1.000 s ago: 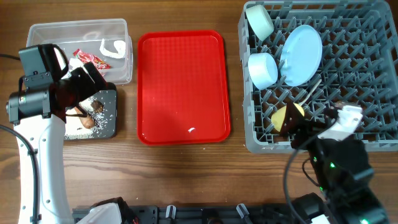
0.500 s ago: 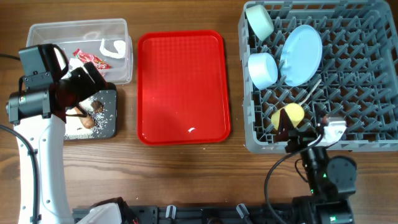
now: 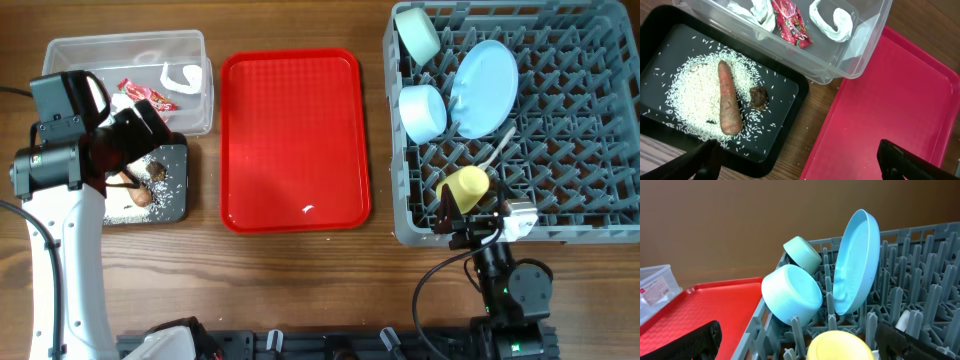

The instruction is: Sort waste into correct bins and load items into the dishwasher rack

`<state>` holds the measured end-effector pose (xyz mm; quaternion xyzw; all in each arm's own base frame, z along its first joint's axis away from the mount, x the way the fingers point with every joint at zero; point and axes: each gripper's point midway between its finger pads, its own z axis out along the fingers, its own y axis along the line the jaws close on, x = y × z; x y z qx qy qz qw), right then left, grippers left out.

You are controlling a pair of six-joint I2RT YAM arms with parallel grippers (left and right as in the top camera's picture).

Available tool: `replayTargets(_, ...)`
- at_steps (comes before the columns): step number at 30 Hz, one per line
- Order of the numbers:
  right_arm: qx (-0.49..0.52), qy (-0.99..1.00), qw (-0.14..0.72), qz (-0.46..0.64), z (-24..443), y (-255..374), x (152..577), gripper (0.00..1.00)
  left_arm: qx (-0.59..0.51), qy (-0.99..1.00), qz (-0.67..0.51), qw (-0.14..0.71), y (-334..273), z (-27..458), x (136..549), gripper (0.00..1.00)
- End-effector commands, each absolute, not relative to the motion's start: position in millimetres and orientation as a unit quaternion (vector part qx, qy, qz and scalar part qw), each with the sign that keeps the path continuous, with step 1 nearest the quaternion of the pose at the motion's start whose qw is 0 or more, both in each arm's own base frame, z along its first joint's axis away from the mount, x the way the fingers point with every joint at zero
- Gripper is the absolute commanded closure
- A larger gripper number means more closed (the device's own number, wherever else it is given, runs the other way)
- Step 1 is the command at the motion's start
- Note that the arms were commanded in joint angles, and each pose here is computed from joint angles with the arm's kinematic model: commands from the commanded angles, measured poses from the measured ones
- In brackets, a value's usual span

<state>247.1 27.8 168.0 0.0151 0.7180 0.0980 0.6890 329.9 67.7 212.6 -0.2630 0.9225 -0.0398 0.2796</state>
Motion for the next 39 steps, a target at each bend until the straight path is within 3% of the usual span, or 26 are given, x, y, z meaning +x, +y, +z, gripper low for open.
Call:
replayTargets(1, 0.007, 0.71, 0.699, 0.09, 173, 27, 246, 0.0, -0.264, 0.92, -0.032, 0.288, 72, 218, 331, 0.0)
replayTargets(28, 0.007, 0.71, 0.699, 0.09, 173, 27, 246, 0.0, -0.264, 0.919, -0.032, 0.292, 70, 219, 324, 0.0)
replayTargets(34, 0.007, 0.71, 0.699, 0.09, 173, 27, 246, 0.0, -0.245, 0.907, -0.033, 0.34, 57, 233, 295, 0.0)
replayTargets(39, 0.007, 0.71, 0.699, 0.09, 173, 27, 246, 0.01, -0.182, 0.868, -0.058, 0.459, 30, 251, 288, 0.0)
